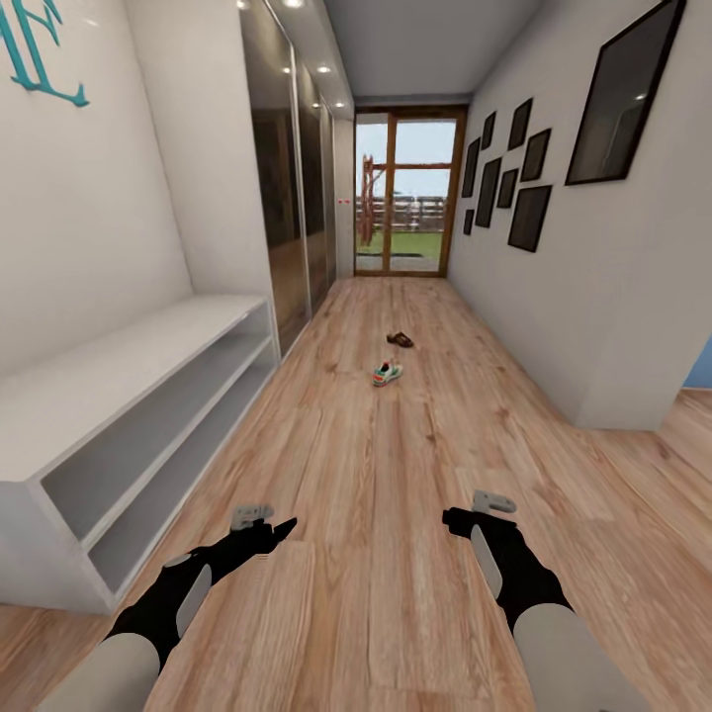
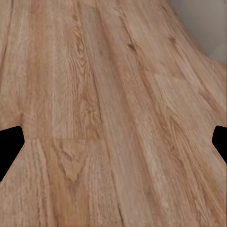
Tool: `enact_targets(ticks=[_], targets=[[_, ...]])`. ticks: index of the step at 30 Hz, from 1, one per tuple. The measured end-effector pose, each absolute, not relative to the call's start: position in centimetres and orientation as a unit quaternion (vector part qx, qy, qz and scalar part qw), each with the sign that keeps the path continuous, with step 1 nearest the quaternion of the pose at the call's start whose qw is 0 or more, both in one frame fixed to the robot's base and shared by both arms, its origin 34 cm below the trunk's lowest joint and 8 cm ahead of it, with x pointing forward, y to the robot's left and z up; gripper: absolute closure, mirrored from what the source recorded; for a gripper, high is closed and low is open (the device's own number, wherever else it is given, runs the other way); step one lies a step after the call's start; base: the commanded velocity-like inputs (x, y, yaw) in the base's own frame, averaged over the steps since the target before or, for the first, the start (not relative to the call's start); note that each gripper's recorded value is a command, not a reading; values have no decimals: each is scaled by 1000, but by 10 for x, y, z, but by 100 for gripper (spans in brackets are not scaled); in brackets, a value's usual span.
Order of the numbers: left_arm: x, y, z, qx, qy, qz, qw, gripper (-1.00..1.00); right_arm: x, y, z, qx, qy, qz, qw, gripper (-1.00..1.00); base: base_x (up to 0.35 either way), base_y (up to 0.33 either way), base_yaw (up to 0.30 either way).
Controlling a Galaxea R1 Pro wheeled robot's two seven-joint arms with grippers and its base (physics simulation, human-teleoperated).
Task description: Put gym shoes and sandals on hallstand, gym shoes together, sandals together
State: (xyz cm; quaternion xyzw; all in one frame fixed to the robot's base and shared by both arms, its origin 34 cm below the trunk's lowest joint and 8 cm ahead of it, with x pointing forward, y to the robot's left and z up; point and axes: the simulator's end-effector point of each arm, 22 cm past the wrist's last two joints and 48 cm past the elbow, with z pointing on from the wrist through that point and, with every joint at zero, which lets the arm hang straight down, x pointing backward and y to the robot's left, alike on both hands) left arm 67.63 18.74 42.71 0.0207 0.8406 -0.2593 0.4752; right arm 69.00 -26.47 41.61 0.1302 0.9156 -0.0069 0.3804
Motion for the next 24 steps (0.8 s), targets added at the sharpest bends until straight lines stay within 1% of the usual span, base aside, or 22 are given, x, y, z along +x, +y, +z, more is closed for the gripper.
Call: enact_targets(ticks=[24], targets=[[676, 187, 427, 21, 841, -259, 475, -100, 690, -265, 416, 130, 916, -7, 380, -100, 347, 0, 0]])
